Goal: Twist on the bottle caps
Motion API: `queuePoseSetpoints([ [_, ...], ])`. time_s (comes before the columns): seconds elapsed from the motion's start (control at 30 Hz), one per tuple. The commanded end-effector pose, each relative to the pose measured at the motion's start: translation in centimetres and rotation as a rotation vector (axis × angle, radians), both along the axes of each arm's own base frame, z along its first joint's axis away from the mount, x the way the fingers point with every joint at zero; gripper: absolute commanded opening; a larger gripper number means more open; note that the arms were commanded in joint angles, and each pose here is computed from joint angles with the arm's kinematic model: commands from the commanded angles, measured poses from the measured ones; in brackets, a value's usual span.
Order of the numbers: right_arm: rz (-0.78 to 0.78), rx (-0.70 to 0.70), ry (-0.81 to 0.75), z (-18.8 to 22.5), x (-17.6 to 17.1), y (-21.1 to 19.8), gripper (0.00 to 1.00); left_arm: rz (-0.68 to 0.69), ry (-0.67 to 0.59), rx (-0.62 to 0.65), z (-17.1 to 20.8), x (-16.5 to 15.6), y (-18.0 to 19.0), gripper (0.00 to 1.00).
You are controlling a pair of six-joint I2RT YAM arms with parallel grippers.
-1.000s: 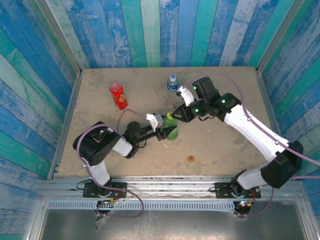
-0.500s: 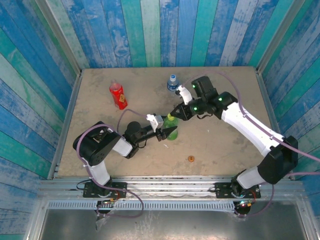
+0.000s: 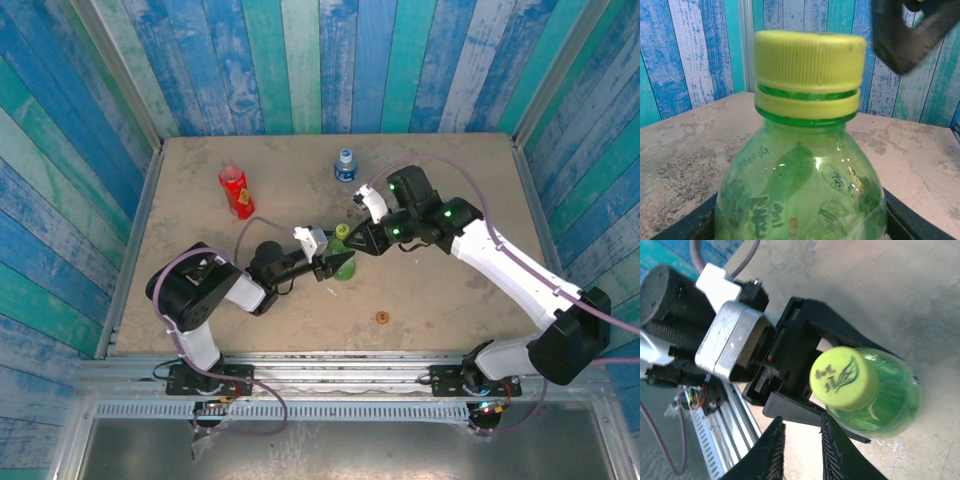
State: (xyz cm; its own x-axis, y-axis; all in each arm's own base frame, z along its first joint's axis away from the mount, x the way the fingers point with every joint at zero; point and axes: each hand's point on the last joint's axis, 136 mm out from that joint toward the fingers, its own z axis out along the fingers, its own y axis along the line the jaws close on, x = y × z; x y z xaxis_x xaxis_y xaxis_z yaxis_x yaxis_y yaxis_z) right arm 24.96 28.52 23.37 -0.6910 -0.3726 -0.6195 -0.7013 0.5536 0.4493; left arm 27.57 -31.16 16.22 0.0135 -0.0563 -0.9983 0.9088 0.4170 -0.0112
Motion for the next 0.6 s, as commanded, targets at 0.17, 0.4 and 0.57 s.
queuePoseSetpoints([
  [0.17, -0.032, -0.018, -0.041, 0.9, 3.2, 0.8, 0.29, 0.013, 0.11, 0.1, -3.9, 0.1, 0.3, 0.6],
  [0.4, 0.013, 0.003, 0.043, -0.7, 0.9, 0.6, 0.21, 0.013, 0.104, 0.094, -3.6, 0.1, 0.3, 0.6],
  [0.57, 0.054, 0.051, 0.049, -0.6, -1.9, 0.3, 0.16, 0.012, 0.094, 0.085, -3.0, 0.0, 0.3, 0.6],
])
